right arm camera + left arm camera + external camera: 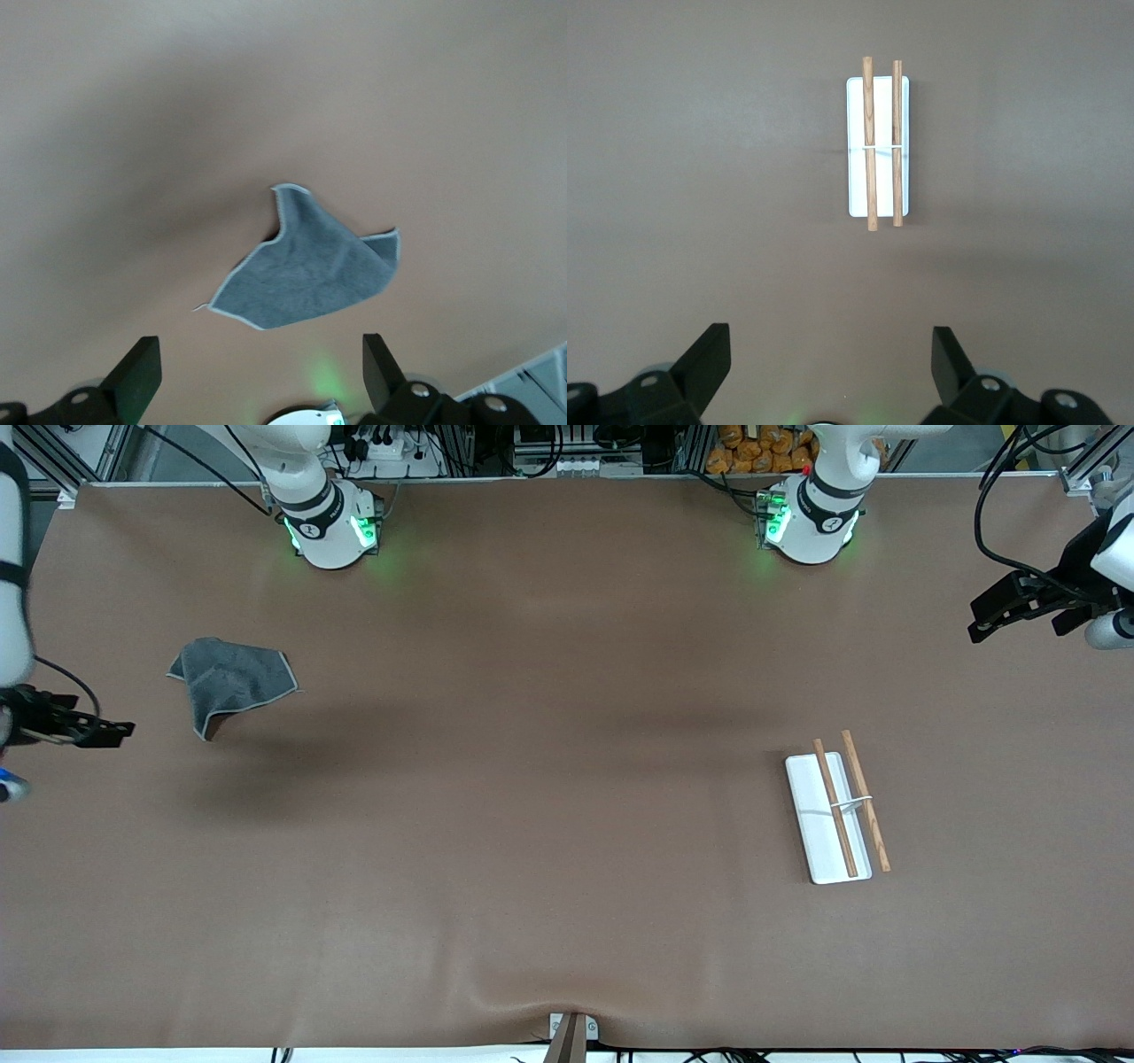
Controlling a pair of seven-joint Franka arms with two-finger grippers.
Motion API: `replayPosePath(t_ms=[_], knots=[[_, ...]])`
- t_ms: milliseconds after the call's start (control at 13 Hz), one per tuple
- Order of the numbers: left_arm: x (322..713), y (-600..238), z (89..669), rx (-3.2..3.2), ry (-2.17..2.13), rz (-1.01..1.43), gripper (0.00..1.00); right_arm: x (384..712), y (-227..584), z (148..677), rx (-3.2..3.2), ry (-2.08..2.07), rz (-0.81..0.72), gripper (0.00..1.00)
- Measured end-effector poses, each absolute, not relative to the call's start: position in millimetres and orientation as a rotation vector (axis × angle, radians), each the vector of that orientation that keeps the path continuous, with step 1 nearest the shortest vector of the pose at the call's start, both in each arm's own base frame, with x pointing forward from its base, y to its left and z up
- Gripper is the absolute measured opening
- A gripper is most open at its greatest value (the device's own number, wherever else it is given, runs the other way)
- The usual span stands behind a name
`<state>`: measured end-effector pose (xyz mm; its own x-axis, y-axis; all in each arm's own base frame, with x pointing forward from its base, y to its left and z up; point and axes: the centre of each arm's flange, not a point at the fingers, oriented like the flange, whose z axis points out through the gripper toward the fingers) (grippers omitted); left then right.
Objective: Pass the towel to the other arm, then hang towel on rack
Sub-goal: 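Move the right gripper toward the grey towel, then grasp the grey towel corner with the right gripper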
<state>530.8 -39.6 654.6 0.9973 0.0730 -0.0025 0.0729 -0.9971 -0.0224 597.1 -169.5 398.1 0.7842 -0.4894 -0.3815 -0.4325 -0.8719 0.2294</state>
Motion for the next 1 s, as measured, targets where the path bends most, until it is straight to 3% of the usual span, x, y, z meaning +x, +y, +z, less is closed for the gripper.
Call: replayPosePath(t_ms=[385,615,846,1000], knots=[[531.3,-31.7,654.9,-3.116,-0.137,0.005,1.00,587.4,-178.9,321.0,2.724,-0.753,-0.831,1.00],[531.9,-32.1,653.2,-3.116,-0.136,0.010,1.00,584.1,-181.6,270.7,2.697,-0.742,-0.738,1.00],[533.3,-32.8,649.8,-3.115,-0.134,0.022,1.00,569.0,-183.0,230.5,2.699,-0.747,-0.741,1.00],[534.2,-33.2,647.4,-3.115,-0.133,0.031,1.00,565.7,-185.1,215.5,2.692,-0.759,-0.750,0.93]])
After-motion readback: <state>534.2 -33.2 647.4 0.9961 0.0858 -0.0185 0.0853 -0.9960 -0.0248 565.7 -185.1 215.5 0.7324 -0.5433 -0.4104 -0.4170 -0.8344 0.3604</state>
